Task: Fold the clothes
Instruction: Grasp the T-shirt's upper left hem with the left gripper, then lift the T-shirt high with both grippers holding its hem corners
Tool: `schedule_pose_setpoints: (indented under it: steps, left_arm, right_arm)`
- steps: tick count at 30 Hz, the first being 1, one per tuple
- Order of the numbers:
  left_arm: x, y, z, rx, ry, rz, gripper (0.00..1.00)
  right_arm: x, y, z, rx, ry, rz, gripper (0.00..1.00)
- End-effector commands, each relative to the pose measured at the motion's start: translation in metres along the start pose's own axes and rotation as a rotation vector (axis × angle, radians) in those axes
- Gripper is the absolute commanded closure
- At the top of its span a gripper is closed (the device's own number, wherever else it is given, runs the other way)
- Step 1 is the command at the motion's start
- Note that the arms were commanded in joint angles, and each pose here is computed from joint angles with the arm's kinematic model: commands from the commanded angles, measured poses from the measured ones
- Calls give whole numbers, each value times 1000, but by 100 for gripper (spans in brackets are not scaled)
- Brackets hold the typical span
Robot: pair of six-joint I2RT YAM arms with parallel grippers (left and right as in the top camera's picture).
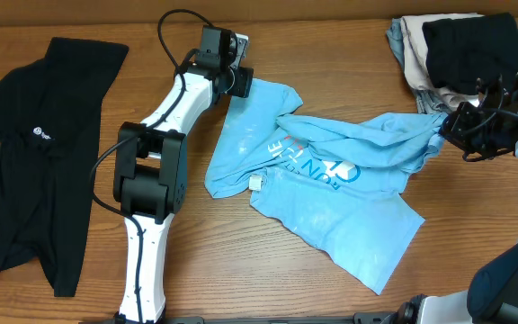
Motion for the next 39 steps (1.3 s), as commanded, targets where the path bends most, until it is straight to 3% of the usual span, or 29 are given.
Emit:
schedule_pose_setpoints:
  steps: [1, 11, 17, 21, 25, 30, 35, 39]
  left_arm:
    - [-2, 11, 5, 25, 48, 0, 44]
    - [-14, 23, 17, 78, 83, 19, 60]
    - [-19, 26, 19, 90, 102, -10, 74]
    - [-15, 26, 19, 101, 93, -74, 94]
    - [-2, 8, 6, 84, -21, -145, 96]
    - [27, -68, -48, 7, -114, -189, 96]
    - [55, -188, -96, -135, -159, -253, 96]
    - [68, -291, -113, -285, -189, -317, 96]
  right_arm:
    - [2, -8, 1, -26, -12, 3, 96]
    - [2, -8, 1, -26, -12, 3, 96]
    - [2, -8, 1, -26, -12, 3, 96]
    - [2, -8, 1, -28, -13, 2, 96]
    - [3, -8, -2, -46, -20, -2, 96]
    - [8, -14, -12, -103, -42, -15, 96]
    - [22, -43, -26, -177, -71, -32, 96]
    - [39, -80, -36, -255, -102, -50, 96]
Point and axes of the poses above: each gripper's point midway between its finger pads, its own y axis out along the fingers, its own x axis along the line the jaws close on, z = x × y, the point moved 10 cm from there along -y, back along the fingers, and after that the axes turned 6 degrees about y, right-handed, at the moved point
